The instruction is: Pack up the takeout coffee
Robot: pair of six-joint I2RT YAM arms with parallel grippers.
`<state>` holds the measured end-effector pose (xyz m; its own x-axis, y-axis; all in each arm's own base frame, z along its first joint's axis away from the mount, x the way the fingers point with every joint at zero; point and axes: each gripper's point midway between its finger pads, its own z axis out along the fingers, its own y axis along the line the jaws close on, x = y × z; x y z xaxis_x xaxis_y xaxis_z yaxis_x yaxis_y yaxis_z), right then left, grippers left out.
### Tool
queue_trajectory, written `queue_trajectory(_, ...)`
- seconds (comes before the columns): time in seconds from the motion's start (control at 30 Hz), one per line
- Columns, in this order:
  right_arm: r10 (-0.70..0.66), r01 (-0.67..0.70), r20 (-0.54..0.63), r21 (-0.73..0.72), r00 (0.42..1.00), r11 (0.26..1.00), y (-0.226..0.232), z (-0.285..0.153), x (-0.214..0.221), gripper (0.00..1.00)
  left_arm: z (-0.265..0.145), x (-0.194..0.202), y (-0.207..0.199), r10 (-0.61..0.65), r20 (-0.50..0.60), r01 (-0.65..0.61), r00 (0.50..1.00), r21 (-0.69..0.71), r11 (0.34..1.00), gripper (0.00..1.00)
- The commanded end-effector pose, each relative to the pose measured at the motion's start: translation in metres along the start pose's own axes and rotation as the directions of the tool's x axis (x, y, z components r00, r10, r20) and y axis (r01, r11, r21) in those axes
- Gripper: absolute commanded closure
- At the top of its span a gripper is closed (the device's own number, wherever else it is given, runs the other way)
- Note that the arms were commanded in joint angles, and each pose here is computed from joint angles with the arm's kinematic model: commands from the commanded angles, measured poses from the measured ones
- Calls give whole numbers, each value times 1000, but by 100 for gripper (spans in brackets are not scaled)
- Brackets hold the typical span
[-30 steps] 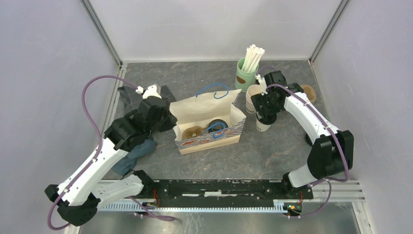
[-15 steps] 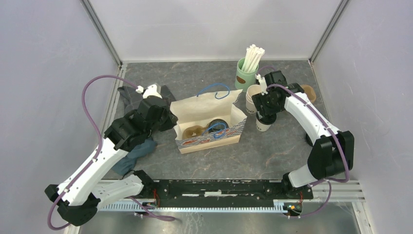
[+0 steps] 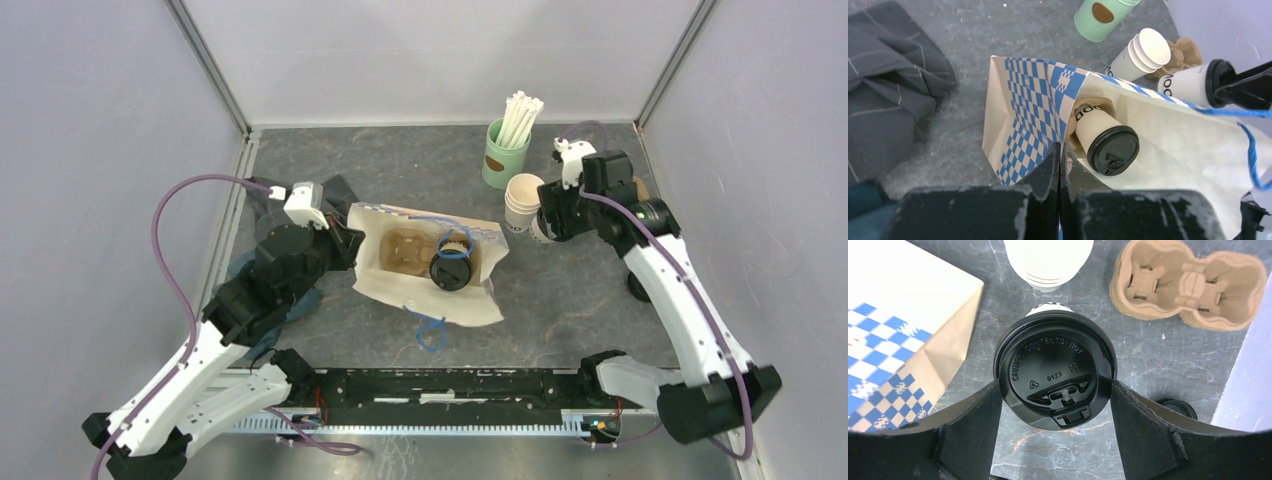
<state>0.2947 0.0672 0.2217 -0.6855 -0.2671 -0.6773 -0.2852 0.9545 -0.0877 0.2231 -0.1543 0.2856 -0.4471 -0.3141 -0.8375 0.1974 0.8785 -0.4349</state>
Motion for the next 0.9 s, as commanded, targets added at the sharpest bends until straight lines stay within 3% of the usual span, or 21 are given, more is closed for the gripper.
queue_trajectory(0.0,-1,6,177,-29,984,1000,5,-38,-23,31,-5,-28,-19,102,176,-125,979,130,984,98)
queue_trajectory(0.3,34,52,428,-188,903,981,31,-117,-74,31,-3,-8,-10,154,142,-173,978,134,976,98)
queue_trajectory(0.53,159,120,607,-393,779,912,64,-200,-137,32,-2,-4,-6,156,97,-166,983,103,981,98)
queue_trajectory(0.7,275,207,651,-563,708,801,94,-241,-165,33,-3,0,0,121,73,-126,990,73,989,98)
queue_trajectory(0.87,317,243,635,-636,704,732,109,-247,-170,34,-2,5,4,99,43,-101,994,49,994,98)
